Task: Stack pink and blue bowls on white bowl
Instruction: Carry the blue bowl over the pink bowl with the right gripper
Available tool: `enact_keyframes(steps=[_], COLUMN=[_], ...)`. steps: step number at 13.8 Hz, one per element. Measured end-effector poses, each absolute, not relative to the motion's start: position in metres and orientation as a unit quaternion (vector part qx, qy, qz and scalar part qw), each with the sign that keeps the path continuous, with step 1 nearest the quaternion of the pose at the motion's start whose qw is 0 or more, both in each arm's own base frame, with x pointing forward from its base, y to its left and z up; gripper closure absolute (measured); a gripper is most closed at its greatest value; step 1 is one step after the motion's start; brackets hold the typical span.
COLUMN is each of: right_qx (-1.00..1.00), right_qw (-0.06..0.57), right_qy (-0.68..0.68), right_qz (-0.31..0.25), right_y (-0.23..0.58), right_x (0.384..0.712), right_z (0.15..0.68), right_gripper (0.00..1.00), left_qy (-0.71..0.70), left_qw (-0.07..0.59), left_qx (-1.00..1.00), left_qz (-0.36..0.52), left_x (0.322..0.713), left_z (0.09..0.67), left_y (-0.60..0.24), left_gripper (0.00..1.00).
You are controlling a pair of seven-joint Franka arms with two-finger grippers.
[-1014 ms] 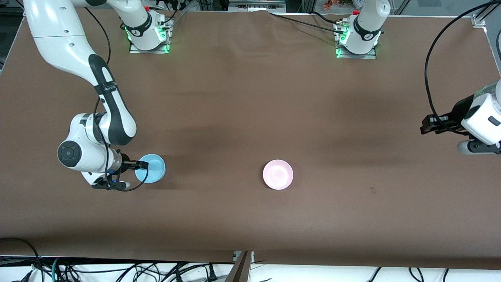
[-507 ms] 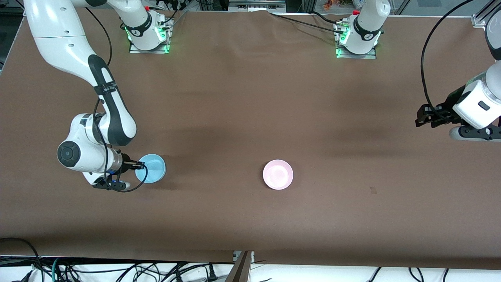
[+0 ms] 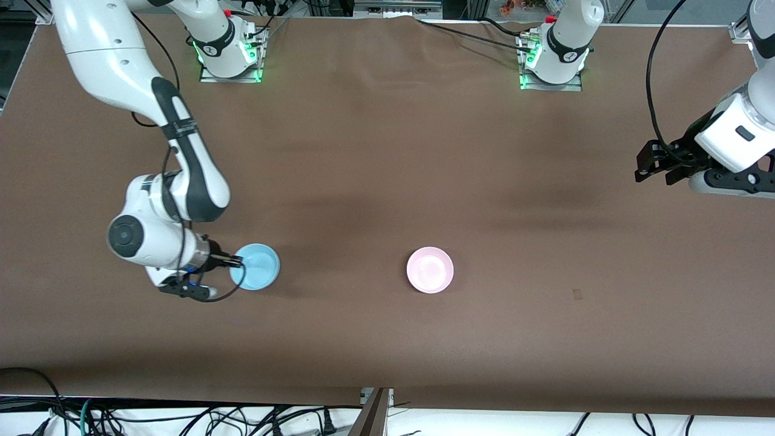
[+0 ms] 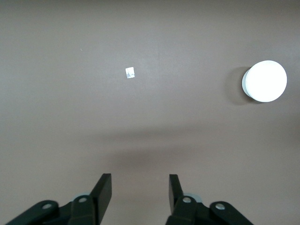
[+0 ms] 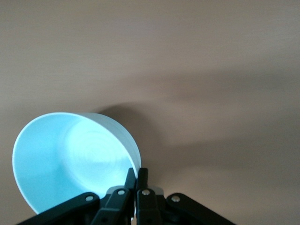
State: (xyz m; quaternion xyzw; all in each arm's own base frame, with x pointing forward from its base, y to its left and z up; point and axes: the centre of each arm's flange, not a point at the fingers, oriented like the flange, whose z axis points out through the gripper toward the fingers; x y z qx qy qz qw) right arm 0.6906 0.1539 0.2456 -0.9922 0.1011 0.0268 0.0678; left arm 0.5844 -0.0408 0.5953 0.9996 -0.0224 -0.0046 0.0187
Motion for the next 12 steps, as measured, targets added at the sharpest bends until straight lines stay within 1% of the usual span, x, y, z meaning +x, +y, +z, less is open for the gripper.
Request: enact_keyframes(steps=[1,4,5,6,8,12], right_qx=[-0.989,-0.981,-0.979,-0.977,-0.972,-0.956], right_qw=[0.080,0.101,0.104,0.107,0.117,0.142], right_qy=[0.121,0.164,0.176,0.185,0.202,0.257], right_qz=[0.024,0.025,0.025,0.023,0.020,0.019], right_y=[0.185,0.273,0.301,0.326,0.375,0.460], right_x=[0.689,0.673,0.665,0.656,0.639,0.611], right_z=[0.257,0.281,0.288,0.295,0.311,0.331], right_gripper=[0.98,0.98,0.98,0.98,0.98,0.98], left_qy=[-0.022,-0.024,-0.024,-0.023,-0.023,-0.026], left_qw=[0.013,-0.020,-0.022,-0.022,-0.021,-0.020], left_qx=[1.000,0.999,0.999,0.999,0.999,0.999], left_qz=[-0.001,0.020,0.028,0.033,0.035,0.037], left_x=[0.583,0.581,0.580,0.579,0.578,0.578], left_z=[0.598,0.613,0.620,0.625,0.628,0.627], left_y=[-0.038,-0.032,-0.031,-0.031,-0.031,-0.034], left_gripper=[0.41,0.20,0.20,0.15,0.00,0.00])
